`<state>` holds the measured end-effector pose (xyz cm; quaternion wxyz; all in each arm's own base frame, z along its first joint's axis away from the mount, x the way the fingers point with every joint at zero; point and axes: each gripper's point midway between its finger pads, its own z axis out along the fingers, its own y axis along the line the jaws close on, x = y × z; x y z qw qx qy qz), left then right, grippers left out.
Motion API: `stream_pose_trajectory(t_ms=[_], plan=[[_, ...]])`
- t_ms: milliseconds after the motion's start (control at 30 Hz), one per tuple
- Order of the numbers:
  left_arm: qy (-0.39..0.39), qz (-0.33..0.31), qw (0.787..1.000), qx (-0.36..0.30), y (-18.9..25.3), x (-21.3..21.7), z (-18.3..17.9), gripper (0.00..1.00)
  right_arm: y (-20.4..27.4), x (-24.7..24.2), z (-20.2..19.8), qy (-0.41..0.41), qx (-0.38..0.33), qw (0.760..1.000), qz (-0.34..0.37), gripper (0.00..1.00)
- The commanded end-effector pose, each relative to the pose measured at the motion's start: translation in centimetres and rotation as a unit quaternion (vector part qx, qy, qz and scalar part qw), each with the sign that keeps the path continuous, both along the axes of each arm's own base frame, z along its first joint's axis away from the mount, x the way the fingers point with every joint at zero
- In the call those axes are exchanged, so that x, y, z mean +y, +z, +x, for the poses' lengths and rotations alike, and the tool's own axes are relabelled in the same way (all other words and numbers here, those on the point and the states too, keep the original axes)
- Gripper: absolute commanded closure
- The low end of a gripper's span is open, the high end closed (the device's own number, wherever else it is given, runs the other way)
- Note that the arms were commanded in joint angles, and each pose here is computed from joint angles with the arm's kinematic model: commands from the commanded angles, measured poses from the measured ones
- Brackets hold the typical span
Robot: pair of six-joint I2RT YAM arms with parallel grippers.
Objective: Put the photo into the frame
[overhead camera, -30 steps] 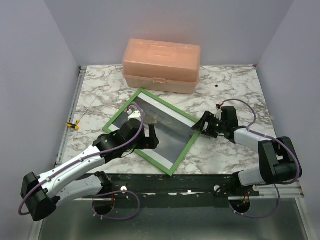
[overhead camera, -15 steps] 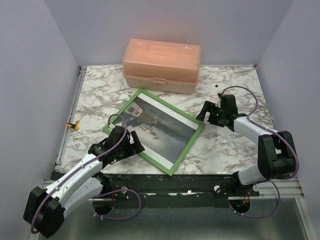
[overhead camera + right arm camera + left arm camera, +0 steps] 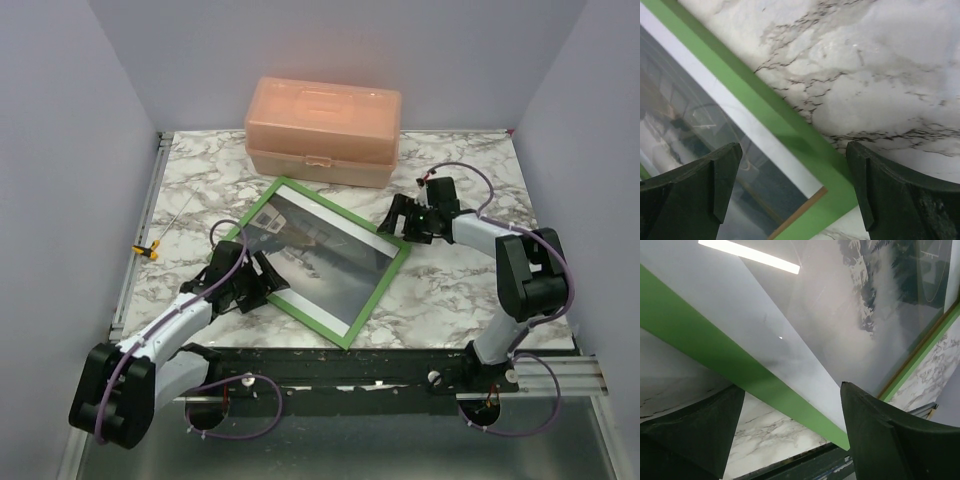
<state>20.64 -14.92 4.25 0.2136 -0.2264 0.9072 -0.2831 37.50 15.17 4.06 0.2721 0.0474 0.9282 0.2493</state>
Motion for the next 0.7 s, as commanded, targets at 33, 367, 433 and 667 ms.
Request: stream_pose_trajectory(t_ms=[33,367,433,667], plan=[[-0.022,0.018,0.999,0.028,-2.0,-0.1,0.3,0.22,-3.1,1.3,-5.3,0.018,0.079,0.996,0.021,0.06],[-0.047,0.030,0.997,0.057,-3.1,-0.1,-0.6,0.20,-4.0,1.7,-12.3,-0.005,0.142,0.986,0.086,0.06],[-0.051,0.032,0.996,0.059,-3.0,-0.2,-0.6,0.20,-3.9,1.7,-13.4,-0.017,0.148,0.984,0.099,0.06],[-0.077,0.038,0.994,0.066,-2.8,-1.1,0.1,0.19,-3.1,1.6,-17.3,-0.047,0.164,0.975,0.142,0.05]])
